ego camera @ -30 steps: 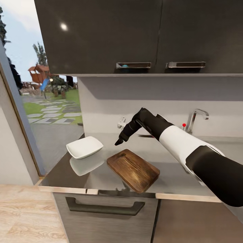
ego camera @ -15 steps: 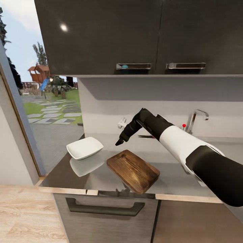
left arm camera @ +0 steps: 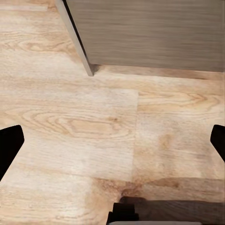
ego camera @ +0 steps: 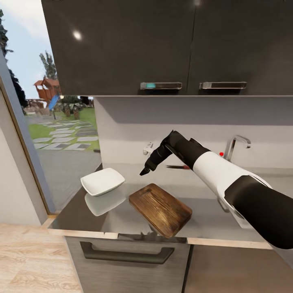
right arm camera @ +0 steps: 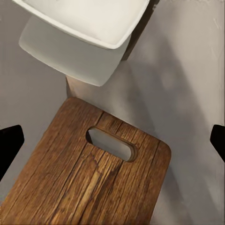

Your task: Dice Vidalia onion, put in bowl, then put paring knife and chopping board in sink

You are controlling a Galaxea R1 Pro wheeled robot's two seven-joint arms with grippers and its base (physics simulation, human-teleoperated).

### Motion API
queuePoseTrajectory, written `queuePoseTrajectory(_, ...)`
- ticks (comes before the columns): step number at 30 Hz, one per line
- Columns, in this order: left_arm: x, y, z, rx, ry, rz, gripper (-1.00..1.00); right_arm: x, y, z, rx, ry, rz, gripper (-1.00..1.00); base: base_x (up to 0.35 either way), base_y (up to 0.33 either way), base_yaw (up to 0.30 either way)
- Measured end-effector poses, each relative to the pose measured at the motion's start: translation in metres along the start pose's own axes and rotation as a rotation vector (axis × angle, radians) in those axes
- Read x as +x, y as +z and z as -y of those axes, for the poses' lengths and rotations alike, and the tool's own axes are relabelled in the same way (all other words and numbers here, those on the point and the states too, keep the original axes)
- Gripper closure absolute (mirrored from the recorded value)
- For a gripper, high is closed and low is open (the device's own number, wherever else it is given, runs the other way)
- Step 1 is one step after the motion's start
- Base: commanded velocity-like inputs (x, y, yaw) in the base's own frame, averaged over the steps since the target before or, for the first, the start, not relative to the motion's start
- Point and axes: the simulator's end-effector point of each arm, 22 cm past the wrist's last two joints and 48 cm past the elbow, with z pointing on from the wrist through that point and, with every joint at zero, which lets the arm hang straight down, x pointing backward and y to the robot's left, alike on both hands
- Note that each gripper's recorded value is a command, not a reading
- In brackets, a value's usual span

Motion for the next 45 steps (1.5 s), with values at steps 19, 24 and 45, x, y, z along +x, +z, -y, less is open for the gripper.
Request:
queuePoseTrajectory(19, -0.013, -0.023, -0.002, 0.001, 0.001, -0.012, -1.00, 0.003, -0.010, 0.012, -0.011, 0.046, -0.032, -1.00, 0.000, 0.000, 0.000)
queuePoseTrajectory(24, -0.015, -0.030, -0.002, 0.001, 0.001, -0.020, -1.00, 0.001, -0.011, 0.013, -0.018, 0.050, -0.036, -1.00, 0.000, 0.000, 0.000)
queuePoseTrajectory(45, -0.018, -0.055, -0.004, 0.002, 0.006, -0.054, -1.00, -0.006, -0.008, 0.015, -0.054, 0.014, -0.020, -1.00, 0.000, 0.000, 0.000)
